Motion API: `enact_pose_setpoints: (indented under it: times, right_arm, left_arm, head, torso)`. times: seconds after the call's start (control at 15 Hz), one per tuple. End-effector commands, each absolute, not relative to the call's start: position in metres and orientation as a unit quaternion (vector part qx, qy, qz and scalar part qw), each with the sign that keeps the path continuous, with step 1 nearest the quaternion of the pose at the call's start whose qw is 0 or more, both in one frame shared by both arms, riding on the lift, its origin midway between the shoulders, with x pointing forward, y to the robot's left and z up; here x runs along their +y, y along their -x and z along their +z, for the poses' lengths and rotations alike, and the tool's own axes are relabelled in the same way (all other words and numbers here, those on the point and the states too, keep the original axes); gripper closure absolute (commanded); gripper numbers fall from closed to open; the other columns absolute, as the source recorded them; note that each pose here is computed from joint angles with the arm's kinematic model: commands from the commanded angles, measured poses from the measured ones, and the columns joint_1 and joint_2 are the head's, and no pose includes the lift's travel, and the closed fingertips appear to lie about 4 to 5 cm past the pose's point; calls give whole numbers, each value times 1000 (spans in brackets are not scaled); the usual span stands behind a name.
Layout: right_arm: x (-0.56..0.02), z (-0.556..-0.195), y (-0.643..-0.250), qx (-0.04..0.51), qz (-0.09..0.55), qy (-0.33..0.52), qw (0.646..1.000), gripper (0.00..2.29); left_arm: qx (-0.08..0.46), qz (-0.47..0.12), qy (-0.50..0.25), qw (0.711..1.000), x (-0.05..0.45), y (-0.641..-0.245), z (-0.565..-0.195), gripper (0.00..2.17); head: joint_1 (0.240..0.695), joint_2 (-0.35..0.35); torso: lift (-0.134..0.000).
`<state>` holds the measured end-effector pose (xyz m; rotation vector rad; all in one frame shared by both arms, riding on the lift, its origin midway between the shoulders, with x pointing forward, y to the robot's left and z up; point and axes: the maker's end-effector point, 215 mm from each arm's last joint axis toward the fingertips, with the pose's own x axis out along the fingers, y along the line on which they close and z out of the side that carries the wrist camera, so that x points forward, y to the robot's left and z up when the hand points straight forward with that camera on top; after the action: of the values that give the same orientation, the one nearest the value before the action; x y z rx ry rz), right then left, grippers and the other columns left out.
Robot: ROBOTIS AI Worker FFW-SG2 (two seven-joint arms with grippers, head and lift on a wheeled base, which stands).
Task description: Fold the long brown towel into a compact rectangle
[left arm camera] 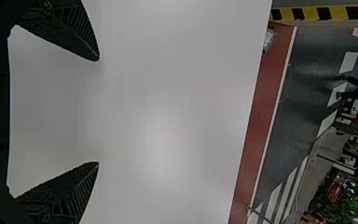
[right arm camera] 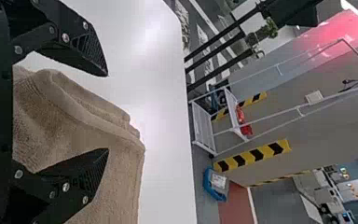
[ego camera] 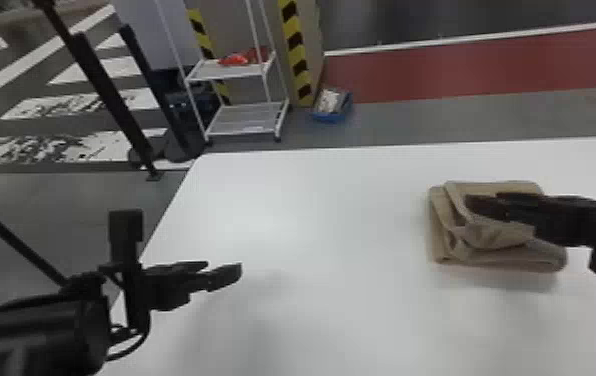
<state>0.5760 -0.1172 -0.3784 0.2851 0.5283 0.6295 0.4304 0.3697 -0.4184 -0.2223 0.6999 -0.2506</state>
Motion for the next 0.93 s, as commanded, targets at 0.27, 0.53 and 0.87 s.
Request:
enact_pose_setpoints:
  times: [0.27, 0.53, 0.87]
  right_arm:
    - [-133, -396, -603, 267, 265, -38, 926, 2030]
    - [-102, -431, -599, 307, 284, 5, 908, 2030]
    - [-72, -440, -591, 302, 316, 19, 899, 2030]
  left_arm:
    - [338, -126, 106, 926, 366, -432, -419, 87]
    - [340, -124, 108, 926, 368, -431, -420, 87]
    - [340, -124, 108, 926, 367, -431, -420, 87]
  head:
    - [695, 231]
    - [695, 249]
    - [695, 286]
  torso:
    - [-123]
    - [-123]
    - [-123]
